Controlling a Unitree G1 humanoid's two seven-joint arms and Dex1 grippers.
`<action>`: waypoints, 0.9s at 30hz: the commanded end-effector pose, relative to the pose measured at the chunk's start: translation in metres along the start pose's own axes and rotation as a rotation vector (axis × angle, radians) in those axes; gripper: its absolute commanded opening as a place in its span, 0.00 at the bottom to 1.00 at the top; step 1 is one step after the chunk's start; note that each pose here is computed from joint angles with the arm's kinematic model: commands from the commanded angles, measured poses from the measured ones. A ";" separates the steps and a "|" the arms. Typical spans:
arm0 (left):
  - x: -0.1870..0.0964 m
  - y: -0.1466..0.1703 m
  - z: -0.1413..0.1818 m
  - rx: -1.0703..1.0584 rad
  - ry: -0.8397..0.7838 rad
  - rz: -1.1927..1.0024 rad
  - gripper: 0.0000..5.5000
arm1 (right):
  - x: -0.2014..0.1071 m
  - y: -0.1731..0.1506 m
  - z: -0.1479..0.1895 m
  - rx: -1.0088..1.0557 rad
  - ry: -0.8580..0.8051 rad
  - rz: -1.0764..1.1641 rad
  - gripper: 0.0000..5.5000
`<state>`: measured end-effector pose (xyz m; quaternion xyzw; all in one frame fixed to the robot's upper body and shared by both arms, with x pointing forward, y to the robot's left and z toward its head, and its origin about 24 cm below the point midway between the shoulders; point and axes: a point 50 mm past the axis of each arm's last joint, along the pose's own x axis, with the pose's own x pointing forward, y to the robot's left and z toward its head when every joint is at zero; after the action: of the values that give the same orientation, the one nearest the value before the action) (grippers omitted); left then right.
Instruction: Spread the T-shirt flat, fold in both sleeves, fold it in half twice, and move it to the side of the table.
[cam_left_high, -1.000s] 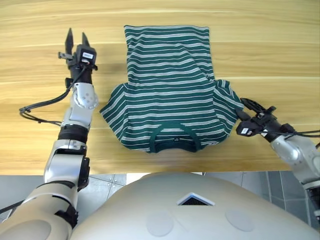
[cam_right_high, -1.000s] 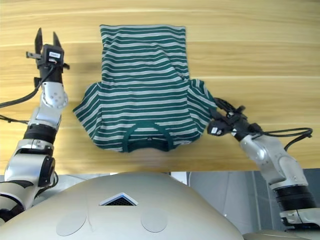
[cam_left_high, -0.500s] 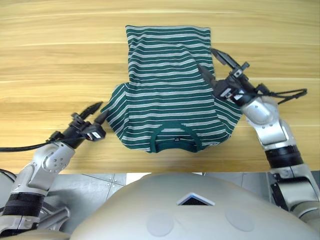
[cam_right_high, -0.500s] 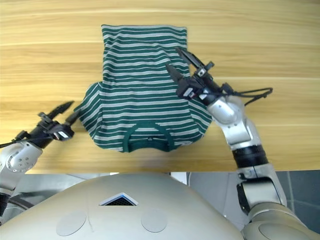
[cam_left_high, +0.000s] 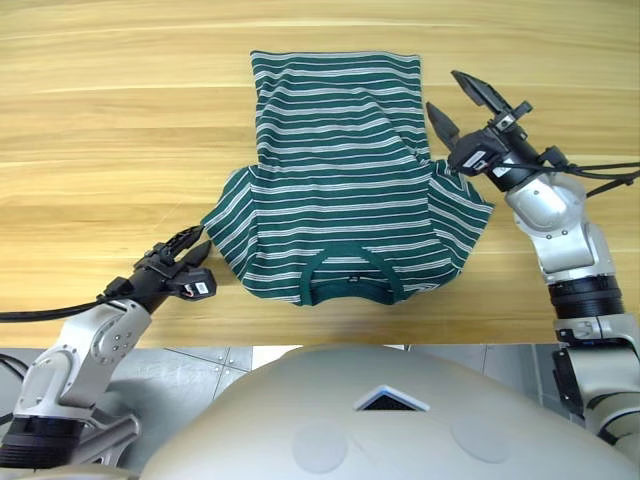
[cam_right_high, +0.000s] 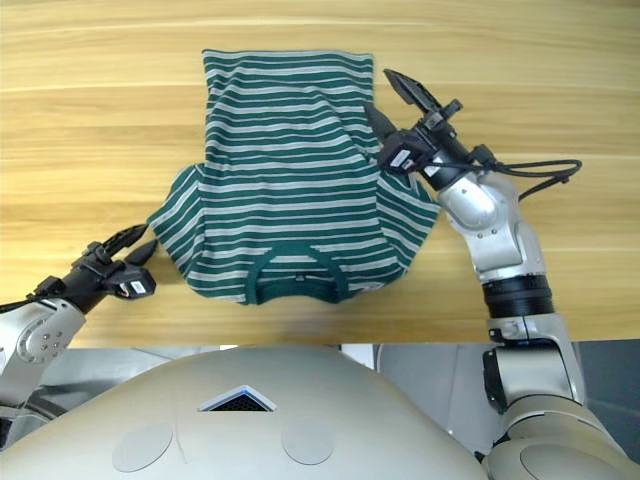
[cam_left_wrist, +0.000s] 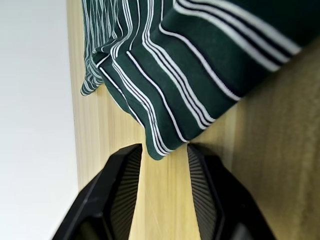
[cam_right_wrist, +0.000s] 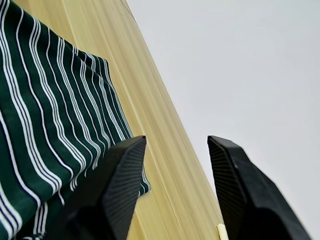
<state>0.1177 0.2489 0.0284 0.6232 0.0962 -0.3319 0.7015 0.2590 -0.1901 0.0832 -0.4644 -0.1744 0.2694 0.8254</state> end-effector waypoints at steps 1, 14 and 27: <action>0.012 -0.018 0.001 -0.022 -0.015 -0.080 0.31 | -0.001 -0.007 0.000 -0.026 -0.003 -0.012 0.41; 0.032 -0.022 -0.014 -0.038 0.031 -0.092 0.31 | -0.008 -0.008 -0.005 -0.017 0.035 -0.052 0.41; 0.035 -0.026 -0.006 -0.046 -0.033 -0.123 0.19 | -0.011 -0.007 -0.006 0.005 0.051 -0.071 0.42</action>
<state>0.1543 0.2358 0.0139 0.6048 0.0498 -0.3407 0.7181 0.2561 -0.2021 0.0835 -0.4642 -0.1666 0.2381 0.8367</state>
